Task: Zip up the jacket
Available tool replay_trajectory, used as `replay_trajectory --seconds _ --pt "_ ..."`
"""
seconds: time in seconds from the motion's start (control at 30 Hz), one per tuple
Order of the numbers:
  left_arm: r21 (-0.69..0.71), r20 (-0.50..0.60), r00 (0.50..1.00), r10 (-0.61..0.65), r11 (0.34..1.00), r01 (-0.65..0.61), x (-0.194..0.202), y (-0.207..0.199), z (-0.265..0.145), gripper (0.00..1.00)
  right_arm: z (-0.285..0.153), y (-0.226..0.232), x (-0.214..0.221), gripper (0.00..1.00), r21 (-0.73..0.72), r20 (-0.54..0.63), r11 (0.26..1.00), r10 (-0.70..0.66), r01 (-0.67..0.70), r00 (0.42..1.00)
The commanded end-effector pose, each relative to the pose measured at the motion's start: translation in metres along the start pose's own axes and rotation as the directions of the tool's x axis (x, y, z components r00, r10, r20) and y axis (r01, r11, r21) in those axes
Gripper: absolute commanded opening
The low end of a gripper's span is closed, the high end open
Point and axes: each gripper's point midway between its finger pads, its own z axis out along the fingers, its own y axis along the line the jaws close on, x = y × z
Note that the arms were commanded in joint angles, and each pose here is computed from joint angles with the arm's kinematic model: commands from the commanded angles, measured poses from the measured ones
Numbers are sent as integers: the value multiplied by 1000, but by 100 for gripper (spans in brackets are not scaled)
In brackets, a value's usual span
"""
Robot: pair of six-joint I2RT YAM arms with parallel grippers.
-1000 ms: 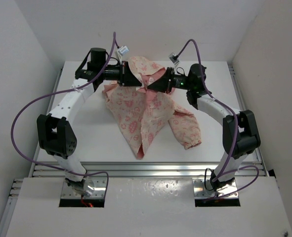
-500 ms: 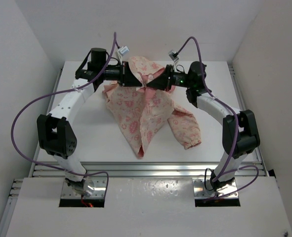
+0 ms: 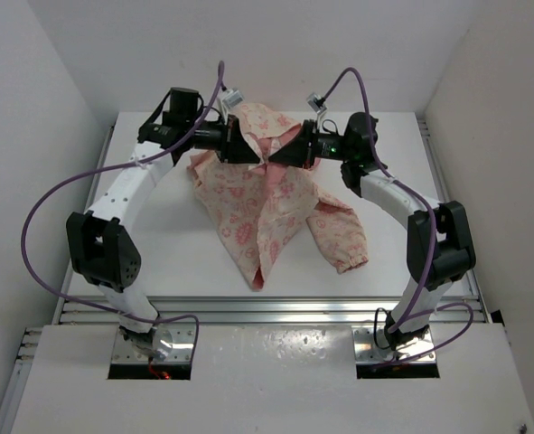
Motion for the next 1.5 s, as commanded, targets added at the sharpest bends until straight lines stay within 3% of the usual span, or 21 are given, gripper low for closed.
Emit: replay_trajectory --seconds 0.0,0.17,0.3,0.43,0.5,0.77,0.9,1.17,1.3,1.47 --pt "58 18 983 182 981 -183 -14 -45 -9 0 -1 10 -22 0 -19 49 993 -116 117 992" --pt "70 -33 975 218 974 -215 4 -52 0 0 -1 10 -20 0 -19 47 993 -113 114 992" --pt "19 -53 934 354 935 -354 3 -55 3 0 1 15 -20 0 -42 42 993 -104 106 994" --pt "-8 -61 919 389 921 -391 2 -53 3 0 3 23 -13 0 -62 31 994 -91 92 995" --pt "-10 -61 930 362 931 -364 2 -52 5 5 5 27 -12 0 -71 29 994 -86 88 996" --pt "-1 43 985 169 986 -169 -10 -38 2 44 4 35 -14 0 -77 42 992 -95 98 995" --pt "-35 68 992 102 994 -100 -10 -23 -3 50 3 37 -14 0 -75 44 992 -95 98 994" --pt "-14 151 989 10 1000 -8 -23 -10 -13 49 3 37 -13 0 -69 51 994 -84 87 995" --pt "31 150 989 -15 999 10 -24 -13 -15 39 2 34 -13 0 -64 53 994 -81 84 995" --pt "80 147 989 -2 997 -10 -23 -21 -15 33 4 31 -14 0 -58 55 995 -74 77 996"
